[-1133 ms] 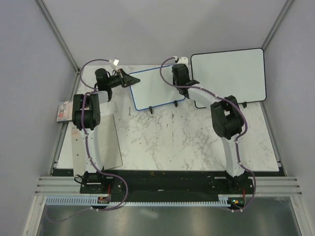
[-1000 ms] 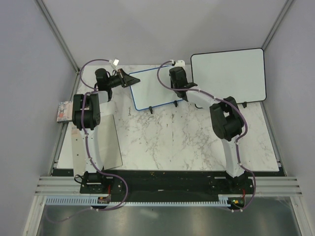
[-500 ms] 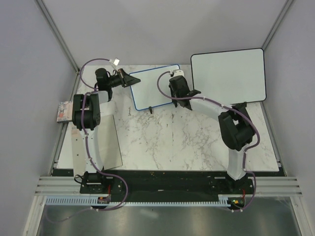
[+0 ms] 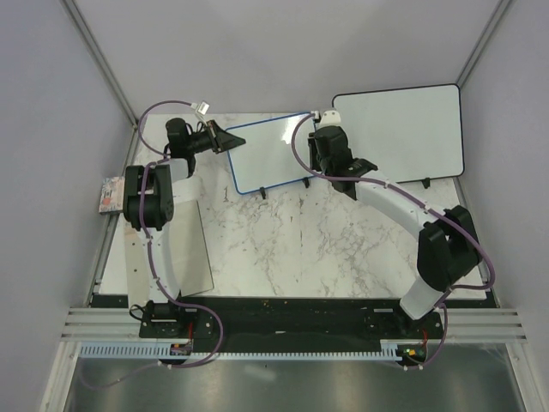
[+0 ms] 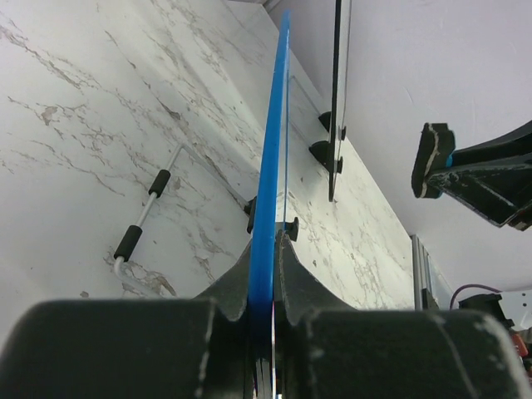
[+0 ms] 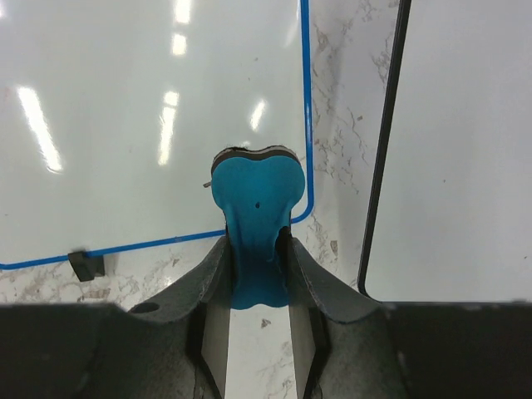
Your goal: Erase the whiteboard
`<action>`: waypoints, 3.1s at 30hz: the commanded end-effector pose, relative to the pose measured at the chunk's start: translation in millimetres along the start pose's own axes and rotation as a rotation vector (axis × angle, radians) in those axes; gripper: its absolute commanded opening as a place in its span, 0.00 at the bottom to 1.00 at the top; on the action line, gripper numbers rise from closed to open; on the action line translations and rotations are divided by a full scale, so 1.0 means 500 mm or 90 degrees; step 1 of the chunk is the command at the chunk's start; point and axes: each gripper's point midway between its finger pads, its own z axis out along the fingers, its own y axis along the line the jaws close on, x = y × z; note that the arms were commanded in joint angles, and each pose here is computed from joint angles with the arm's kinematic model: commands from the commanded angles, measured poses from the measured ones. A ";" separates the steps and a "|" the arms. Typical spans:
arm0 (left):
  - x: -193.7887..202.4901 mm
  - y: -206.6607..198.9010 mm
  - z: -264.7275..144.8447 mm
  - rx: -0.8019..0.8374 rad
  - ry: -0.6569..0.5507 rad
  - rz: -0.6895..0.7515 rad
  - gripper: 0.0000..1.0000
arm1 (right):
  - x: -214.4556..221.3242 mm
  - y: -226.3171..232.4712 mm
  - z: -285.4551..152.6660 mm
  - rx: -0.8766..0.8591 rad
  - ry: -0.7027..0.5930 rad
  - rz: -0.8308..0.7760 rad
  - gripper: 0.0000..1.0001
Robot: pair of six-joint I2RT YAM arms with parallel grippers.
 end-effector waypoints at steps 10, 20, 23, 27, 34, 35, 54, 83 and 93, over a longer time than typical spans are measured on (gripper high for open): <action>0.083 0.037 -0.020 -0.062 0.072 0.019 0.09 | 0.171 0.010 -0.074 -0.060 0.138 0.026 0.00; 0.097 0.039 -0.030 -0.092 0.078 0.015 0.25 | 0.386 0.069 -0.156 -0.121 0.260 0.044 0.27; 0.101 0.041 -0.033 -0.099 0.079 0.012 0.31 | 0.407 0.076 -0.161 -0.124 0.275 0.048 0.34; 0.104 0.039 -0.037 -0.109 0.076 0.013 0.39 | 0.411 0.077 -0.164 -0.123 0.274 0.049 0.45; 0.101 0.033 -0.051 -0.144 0.061 0.025 0.51 | 0.388 0.071 -0.166 -0.118 0.250 0.048 0.63; 0.100 0.034 -0.054 -0.151 0.058 0.029 0.54 | 0.386 0.073 -0.167 -0.118 0.248 0.047 0.63; 0.028 -0.020 -0.219 -0.469 -0.134 0.098 0.98 | 0.328 0.096 -0.157 -0.138 0.209 0.052 0.69; 0.383 -0.153 0.050 -0.395 0.124 0.166 0.02 | 0.238 0.002 -0.095 -0.039 0.141 0.061 0.00; 0.390 -0.076 0.021 -0.520 0.135 0.170 0.02 | 0.261 -0.019 -0.091 -0.041 0.154 0.072 0.00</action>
